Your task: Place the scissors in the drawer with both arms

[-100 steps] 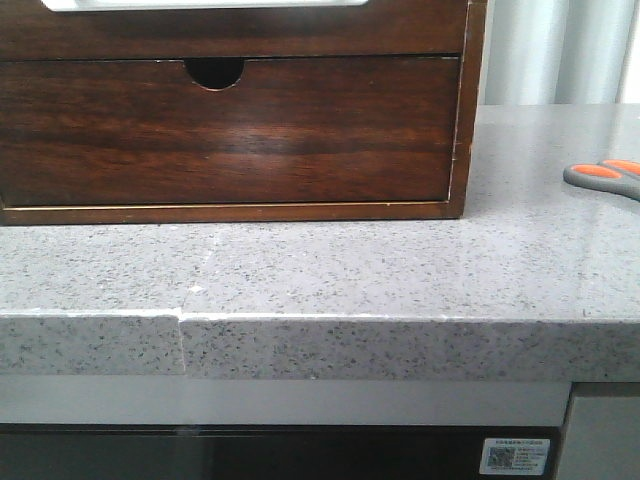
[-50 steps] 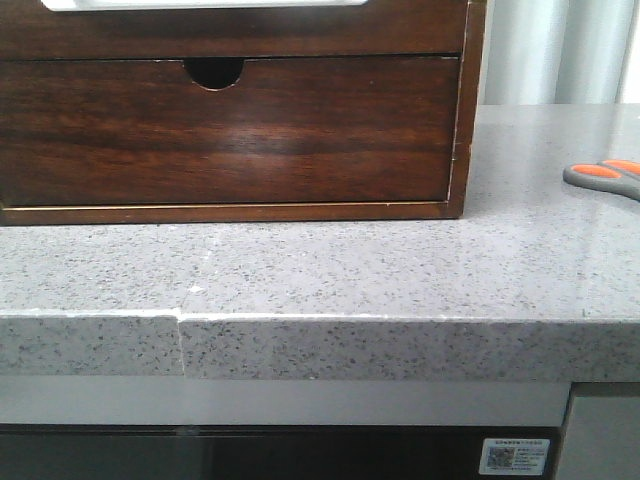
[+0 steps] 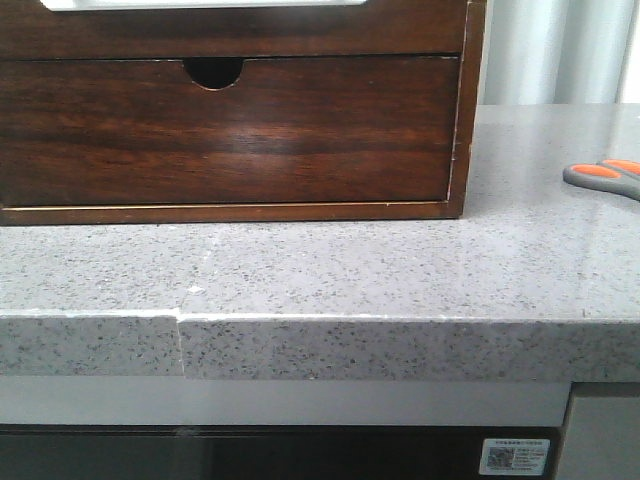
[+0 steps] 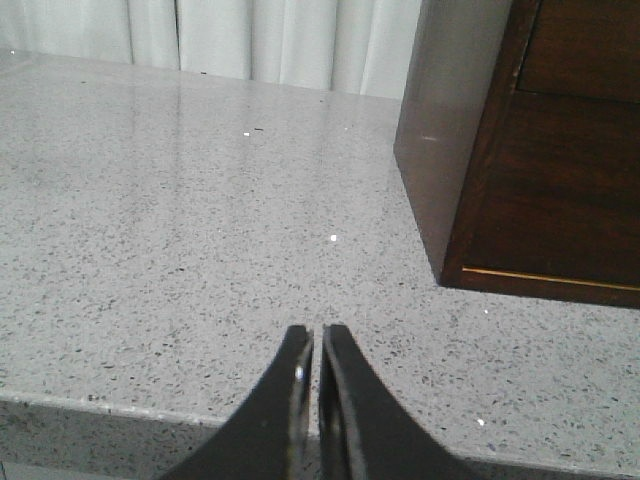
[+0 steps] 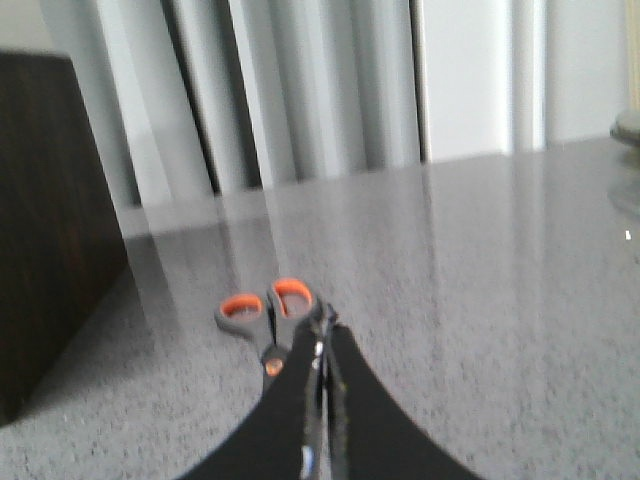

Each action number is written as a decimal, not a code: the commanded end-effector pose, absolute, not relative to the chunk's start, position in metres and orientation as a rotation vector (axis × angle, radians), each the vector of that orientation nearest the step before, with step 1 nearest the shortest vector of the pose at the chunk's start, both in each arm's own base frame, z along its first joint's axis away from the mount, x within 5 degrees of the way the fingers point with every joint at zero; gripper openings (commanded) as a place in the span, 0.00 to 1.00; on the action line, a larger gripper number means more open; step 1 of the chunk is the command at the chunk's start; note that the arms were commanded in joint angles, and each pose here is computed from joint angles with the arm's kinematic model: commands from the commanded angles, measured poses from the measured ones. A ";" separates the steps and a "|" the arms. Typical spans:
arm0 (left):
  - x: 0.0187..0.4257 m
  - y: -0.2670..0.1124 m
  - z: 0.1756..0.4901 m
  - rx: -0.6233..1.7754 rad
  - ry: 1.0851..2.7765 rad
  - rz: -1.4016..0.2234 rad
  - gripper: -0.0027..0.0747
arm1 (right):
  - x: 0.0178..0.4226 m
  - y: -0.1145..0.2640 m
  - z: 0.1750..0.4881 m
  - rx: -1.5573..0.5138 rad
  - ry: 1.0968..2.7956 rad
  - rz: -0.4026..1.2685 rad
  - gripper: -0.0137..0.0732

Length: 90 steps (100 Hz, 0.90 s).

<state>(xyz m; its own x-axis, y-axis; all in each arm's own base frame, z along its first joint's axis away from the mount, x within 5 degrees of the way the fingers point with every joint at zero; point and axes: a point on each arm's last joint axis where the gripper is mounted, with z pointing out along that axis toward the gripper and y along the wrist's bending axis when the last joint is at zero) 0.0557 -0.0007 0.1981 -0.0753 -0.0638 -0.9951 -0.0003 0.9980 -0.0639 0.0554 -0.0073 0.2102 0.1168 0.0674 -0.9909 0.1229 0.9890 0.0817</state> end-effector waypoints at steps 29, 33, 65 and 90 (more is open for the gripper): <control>0.053 0.000 0.209 -0.088 1.508 -0.087 0.01 | 0.053 -0.007 0.214 0.154 1.422 -0.046 0.09; 0.052 0.000 0.215 -0.085 1.507 -0.091 0.01 | 0.053 -0.007 0.217 0.157 1.438 -0.044 0.09; 0.046 -0.001 0.281 0.017 1.465 0.005 0.01 | 0.063 -0.005 0.258 0.223 1.725 0.054 0.09; 0.057 0.000 0.293 -0.004 1.376 0.009 0.20 | 0.074 -0.005 0.264 0.268 1.770 0.112 0.09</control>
